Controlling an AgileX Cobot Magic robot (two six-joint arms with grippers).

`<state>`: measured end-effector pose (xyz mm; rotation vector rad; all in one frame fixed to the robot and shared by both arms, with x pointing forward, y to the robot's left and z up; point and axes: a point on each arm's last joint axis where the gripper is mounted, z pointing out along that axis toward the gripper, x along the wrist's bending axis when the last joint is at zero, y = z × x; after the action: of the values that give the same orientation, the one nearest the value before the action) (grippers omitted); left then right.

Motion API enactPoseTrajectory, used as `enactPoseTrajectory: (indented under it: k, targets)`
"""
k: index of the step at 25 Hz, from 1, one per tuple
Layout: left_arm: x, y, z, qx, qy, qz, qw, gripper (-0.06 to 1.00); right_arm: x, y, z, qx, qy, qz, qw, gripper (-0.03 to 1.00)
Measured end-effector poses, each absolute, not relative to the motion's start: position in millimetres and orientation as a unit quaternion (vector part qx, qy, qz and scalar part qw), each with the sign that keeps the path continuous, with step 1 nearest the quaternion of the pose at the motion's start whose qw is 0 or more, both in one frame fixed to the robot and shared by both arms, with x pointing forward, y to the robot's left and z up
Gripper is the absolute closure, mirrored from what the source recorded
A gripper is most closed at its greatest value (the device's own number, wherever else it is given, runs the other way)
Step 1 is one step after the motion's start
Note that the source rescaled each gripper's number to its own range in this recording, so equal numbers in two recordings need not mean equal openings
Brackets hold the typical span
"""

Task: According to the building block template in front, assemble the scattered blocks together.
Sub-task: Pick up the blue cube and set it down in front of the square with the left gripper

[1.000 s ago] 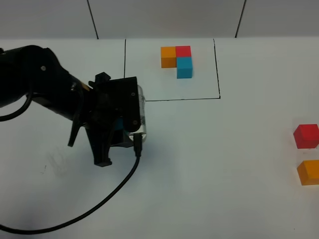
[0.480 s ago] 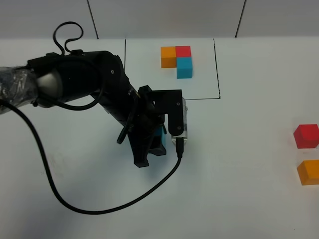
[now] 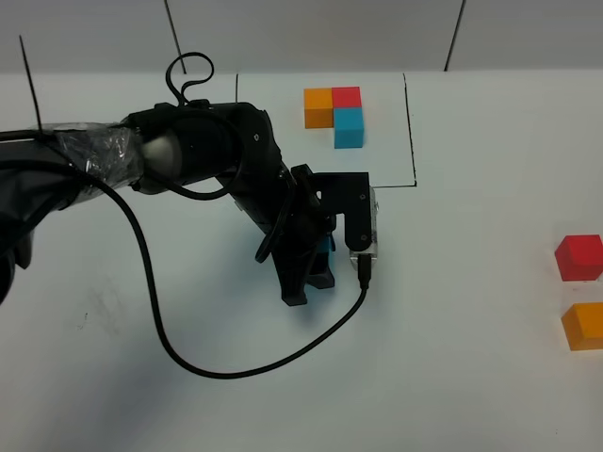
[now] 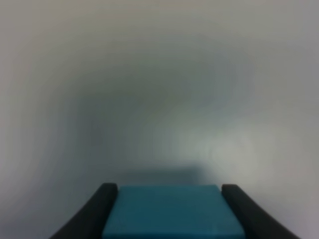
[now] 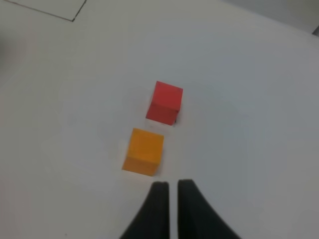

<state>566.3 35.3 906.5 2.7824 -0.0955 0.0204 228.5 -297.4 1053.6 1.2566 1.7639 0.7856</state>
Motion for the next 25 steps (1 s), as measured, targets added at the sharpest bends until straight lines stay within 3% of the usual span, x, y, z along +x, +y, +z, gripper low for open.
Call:
enactPoseTrajectory:
  k: [7,25]
  targets:
    - [568.7,17.3,895.4,0.982,-0.050,0.002,0.182,0.41,228.5,-297.4,1053.6,0.498,0.699,0.312,0.407,0.97]
    - [565.2,19.4,886.1,0.986,-0.021,-0.033,0.161,0.41,228.5,-297.4,1053.6,0.498,0.699,0.312,0.407,0.97]
